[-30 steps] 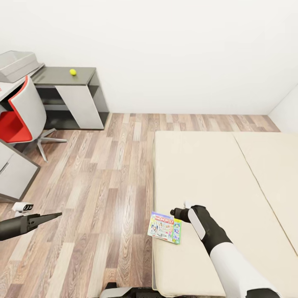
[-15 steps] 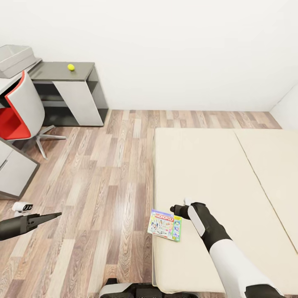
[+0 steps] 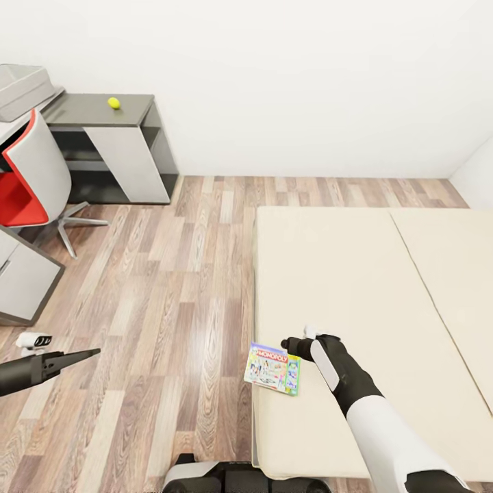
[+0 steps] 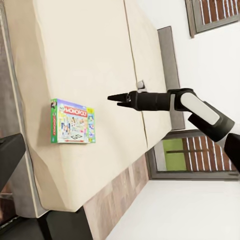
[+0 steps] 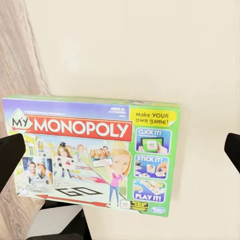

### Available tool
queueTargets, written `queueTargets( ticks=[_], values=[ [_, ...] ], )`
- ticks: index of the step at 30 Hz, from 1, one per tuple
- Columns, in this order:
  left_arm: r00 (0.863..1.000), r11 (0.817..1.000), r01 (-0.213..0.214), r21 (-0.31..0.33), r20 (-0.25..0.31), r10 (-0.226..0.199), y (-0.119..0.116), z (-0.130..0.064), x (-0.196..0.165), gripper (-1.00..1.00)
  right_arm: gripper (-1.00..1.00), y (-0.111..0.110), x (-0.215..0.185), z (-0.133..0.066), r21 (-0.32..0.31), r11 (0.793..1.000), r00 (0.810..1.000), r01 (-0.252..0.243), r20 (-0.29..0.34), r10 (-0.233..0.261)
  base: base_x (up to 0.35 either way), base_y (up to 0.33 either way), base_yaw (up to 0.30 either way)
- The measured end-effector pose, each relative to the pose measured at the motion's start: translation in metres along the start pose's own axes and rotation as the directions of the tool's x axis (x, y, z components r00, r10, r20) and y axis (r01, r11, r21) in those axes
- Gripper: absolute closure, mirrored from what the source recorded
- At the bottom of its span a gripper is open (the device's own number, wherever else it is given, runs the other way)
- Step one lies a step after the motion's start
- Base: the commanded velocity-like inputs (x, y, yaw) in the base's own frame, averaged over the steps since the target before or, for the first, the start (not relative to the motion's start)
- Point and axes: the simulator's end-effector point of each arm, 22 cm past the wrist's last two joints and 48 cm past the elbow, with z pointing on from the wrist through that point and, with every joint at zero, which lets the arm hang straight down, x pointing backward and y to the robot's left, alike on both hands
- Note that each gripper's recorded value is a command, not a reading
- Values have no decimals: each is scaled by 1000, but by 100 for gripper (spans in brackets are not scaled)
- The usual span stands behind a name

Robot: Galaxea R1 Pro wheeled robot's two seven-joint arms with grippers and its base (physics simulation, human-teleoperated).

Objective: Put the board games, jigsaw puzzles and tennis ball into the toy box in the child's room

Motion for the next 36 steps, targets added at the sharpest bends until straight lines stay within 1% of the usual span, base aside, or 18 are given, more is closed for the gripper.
queueTargets(
  ticks=[10,14,26,36],
  values=[
    [1000,1000,12,-1,2,-12,5,2,1,-100,-100,5,9,7,-5,1000,999,27,-17,-27,0,0,0],
    [1000,1000,17,-2,0,-17,8,3,2,-100,-100,4,12,10,-6,1000,999,28,-24,-28,0,0,0],
    [999,999,33,-7,-9,-33,15,6,8,-100,-100,14,20,17,-58,998,999,25,-42,-27,0,0,0],
    [999,999,45,-12,-15,-45,22,7,12,-100,-100,14,27,23,-66,998,998,23,-55,-26,0,0,0]
  ],
)
